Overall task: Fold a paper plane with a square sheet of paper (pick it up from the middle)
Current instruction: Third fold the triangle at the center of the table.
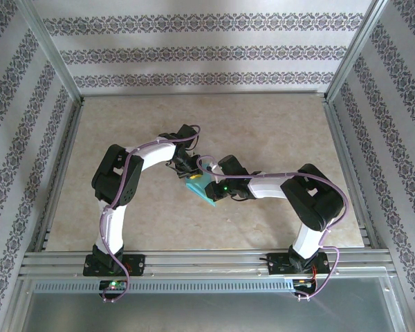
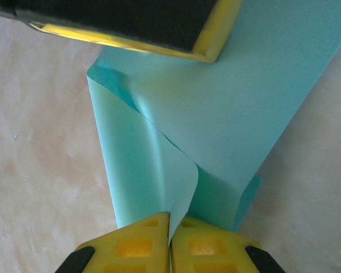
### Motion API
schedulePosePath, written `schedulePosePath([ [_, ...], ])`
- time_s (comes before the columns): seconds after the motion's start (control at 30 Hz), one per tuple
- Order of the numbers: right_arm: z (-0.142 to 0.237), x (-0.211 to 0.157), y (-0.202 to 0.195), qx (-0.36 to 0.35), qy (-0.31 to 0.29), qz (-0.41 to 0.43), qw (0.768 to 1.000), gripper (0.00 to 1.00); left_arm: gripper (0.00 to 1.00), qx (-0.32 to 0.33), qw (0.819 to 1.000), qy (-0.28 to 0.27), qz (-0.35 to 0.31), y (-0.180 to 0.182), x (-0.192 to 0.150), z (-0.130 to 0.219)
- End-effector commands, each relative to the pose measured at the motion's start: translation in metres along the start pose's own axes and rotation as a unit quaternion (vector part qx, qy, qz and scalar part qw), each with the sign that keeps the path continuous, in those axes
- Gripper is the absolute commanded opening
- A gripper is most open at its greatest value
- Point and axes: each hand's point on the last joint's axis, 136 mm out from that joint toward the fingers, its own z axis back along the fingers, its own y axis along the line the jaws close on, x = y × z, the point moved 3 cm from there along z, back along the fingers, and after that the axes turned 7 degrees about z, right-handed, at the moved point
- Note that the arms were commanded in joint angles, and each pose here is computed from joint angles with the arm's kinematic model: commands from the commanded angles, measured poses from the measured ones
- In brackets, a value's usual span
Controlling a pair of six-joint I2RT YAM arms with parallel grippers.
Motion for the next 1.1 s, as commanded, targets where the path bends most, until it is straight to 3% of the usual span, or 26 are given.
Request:
schedulePosePath([
  [0.0,-0.004,-0.008,-0.01,-0.012,0.024,-0.009,1.0,0.1,0.11,0.051,0.998,0.035,0.003,0.022,-0.015,-0.023],
  [0.3,-0.007,-0.015,-0.014,-0.017,0.04,-0.021,0.999,0.09,0.12,-0.001,1.0,-0.002,0.0,-0.009,-0.008,0.012],
  [0.5,-0.007,-0.017,-0.015,-0.018,0.041,-0.027,0.999,0.09,0.16,-0.043,0.996,-0.056,0.05,-0.009,-0.008,0.039],
  [0.77,-0.01,-0.019,-0.015,-0.011,0.048,-0.039,0.998,0.11,0.15,-0.105,0.986,-0.063,0.116,0.0,-0.031,0.04],
  [1.07,-0.011,-0.02,-0.017,-0.014,0.051,-0.044,0.998,0.12,0.14,-0.102,0.984,-0.058,0.133,0.002,-0.043,0.021],
])
